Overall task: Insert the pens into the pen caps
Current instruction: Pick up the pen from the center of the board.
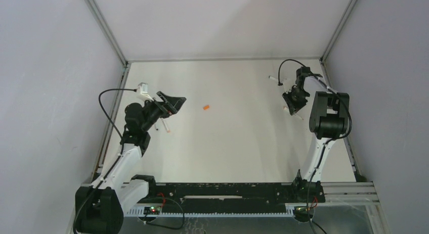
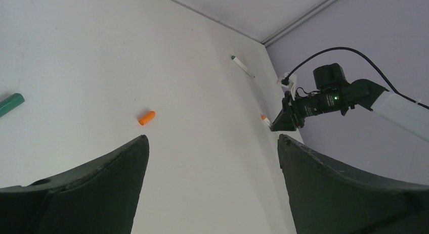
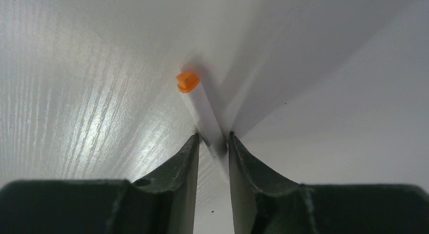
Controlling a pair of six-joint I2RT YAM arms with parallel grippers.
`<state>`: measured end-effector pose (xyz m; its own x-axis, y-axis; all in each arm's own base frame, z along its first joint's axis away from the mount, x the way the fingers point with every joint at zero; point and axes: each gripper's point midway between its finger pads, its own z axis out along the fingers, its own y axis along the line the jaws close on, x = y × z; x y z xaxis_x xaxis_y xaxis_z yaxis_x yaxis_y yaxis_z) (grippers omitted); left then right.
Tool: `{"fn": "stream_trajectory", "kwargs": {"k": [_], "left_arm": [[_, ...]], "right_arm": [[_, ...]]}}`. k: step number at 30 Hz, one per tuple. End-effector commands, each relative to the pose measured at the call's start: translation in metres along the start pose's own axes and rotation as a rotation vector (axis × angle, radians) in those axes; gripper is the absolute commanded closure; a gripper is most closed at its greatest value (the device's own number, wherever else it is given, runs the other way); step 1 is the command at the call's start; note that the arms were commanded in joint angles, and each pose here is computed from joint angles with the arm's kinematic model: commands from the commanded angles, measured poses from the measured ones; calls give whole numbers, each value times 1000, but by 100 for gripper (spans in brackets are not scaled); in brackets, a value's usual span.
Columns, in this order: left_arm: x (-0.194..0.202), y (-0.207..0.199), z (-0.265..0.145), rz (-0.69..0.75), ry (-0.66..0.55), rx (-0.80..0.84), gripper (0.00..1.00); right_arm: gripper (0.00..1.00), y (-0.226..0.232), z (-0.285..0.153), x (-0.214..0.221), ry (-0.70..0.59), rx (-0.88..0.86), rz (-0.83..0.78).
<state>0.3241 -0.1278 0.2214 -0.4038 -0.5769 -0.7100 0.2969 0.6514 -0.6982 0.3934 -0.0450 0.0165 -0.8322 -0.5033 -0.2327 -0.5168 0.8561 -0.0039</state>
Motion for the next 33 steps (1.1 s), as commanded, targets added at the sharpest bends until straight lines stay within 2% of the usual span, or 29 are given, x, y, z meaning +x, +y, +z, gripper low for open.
{"fn": "stream_trajectory", "kwargs": {"k": [1,4,12,18,21,28,33], "left_arm": [[-15,-19,1,19,-38,54,0],[-15,-22,1,21,-39,60,0],[-14,-28,6,22,-27,74,0],[-11,-35,10,24,-15,95,0],[-8,-39,13,22,-7,107,0],[9,-56,23,20,35,175,0],[31,-75,38,-8,86,251,0]], "right_arm": [[69,14,9,9,43,-37,-3],[71,22,12,10,52,-35,-28],[70,41,19,12,82,-29,-67],[97,56,18,10,82,-79,-61],[100,59,15,7,68,-88,-39],[100,78,-15,-25,-77,-174,54],[100,112,-41,-56,-214,-373,185]]}}
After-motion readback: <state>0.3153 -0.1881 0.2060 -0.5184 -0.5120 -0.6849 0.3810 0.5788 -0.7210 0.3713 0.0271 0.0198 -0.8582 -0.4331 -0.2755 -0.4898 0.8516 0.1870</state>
